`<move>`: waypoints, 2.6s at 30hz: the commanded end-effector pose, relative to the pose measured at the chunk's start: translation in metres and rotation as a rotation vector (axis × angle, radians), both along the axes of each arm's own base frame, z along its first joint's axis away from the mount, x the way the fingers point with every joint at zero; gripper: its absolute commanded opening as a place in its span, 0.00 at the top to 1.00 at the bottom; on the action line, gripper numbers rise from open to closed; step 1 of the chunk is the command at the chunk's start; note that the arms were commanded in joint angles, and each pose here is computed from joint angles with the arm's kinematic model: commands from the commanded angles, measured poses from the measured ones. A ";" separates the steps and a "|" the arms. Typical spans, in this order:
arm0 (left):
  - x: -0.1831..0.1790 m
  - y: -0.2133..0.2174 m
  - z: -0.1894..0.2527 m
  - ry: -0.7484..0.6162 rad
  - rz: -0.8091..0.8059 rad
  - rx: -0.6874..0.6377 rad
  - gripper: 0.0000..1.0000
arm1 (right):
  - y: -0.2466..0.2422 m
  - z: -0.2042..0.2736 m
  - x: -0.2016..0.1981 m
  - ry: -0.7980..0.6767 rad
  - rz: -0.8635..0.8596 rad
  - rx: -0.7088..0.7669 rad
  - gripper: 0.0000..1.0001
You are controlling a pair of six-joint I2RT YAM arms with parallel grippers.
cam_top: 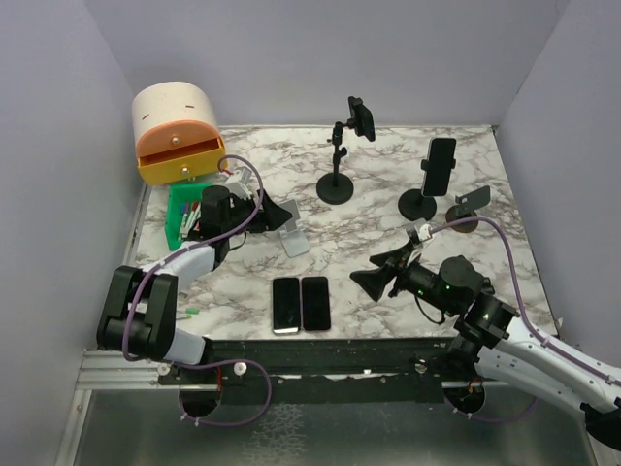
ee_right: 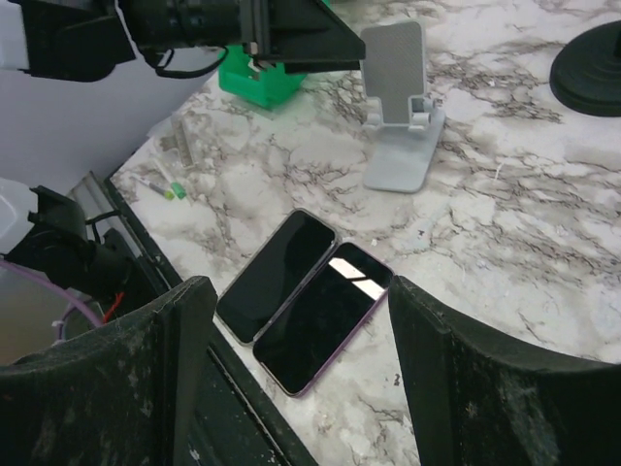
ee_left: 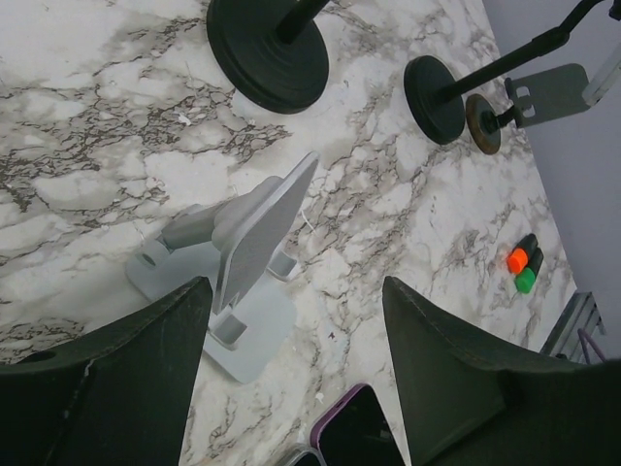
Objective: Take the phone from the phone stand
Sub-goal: Pick up the phone stand at the center of the board.
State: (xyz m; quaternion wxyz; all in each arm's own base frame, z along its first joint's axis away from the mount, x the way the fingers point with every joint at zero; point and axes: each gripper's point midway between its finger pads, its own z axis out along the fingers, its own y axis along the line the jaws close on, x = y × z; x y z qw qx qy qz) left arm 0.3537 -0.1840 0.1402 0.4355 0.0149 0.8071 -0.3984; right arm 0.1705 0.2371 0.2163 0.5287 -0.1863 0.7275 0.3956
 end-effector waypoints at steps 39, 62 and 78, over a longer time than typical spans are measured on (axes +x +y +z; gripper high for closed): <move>-0.003 -0.025 0.029 -0.191 -0.181 -0.078 1.00 | 0.012 0.047 -0.014 -0.076 0.100 0.130 0.19; -0.191 -0.107 0.138 -0.737 -0.808 -0.170 1.00 | 0.015 0.079 -0.042 -0.156 0.334 -0.124 0.20; -0.222 -0.112 0.144 -0.801 -0.883 -0.216 1.00 | 0.024 0.067 -0.035 -0.099 0.307 -0.079 0.43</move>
